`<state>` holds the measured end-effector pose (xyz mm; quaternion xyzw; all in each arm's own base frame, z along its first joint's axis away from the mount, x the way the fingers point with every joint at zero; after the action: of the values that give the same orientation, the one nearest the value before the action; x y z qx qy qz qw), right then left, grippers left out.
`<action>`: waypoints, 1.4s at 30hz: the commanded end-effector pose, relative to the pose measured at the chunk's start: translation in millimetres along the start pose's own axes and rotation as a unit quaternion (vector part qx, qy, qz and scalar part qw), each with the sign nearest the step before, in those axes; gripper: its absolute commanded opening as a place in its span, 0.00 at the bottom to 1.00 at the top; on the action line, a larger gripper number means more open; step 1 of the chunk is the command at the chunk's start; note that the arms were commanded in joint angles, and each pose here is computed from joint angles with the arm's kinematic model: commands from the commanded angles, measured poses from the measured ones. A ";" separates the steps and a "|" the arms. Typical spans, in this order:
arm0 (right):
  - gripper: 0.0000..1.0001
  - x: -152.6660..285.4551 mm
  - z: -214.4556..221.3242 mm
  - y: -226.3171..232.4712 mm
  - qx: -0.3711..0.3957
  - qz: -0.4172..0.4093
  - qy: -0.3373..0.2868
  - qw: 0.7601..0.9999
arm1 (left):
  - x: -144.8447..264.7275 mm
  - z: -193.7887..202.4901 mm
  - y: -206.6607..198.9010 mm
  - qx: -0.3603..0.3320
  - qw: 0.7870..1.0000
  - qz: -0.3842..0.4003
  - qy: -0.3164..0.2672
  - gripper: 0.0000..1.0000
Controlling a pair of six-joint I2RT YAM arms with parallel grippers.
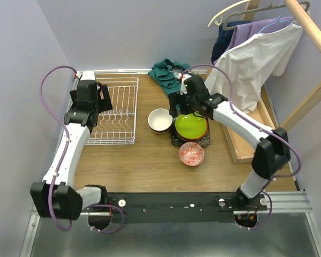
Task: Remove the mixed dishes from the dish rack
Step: Pick up the cup from the dish rack.
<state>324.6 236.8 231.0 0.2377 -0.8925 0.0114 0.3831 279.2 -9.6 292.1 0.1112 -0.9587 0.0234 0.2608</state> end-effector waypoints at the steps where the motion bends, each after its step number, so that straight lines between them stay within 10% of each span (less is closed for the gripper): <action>1: 1.00 30.3 1.4 -2.5 0.002 0.009 -0.076 0.997 | -22.8 -7.5 9.5 0.001 0.997 -0.072 0.032 0.99; 42: 1.00 41.8 56.7 -17.9 0.071 -0.002 -0.055 0.996 | -221.9 -0.5 36.6 0.203 0.948 -0.202 0.141 0.99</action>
<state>266.2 187.7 221.5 0.2530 -0.9121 0.0516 0.3183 450.1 64.3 182.3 0.3215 -0.8527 0.1830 0.3688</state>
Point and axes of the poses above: each gripper's point midway between its finger pads, its own x axis back along the fingers, its own y axis along the line the jaws close on, z = x × y, the point moved 9 cm from there along x, back along the fingers, and after that the axes turned 2 degrees about -x, right-handed, at the moved point
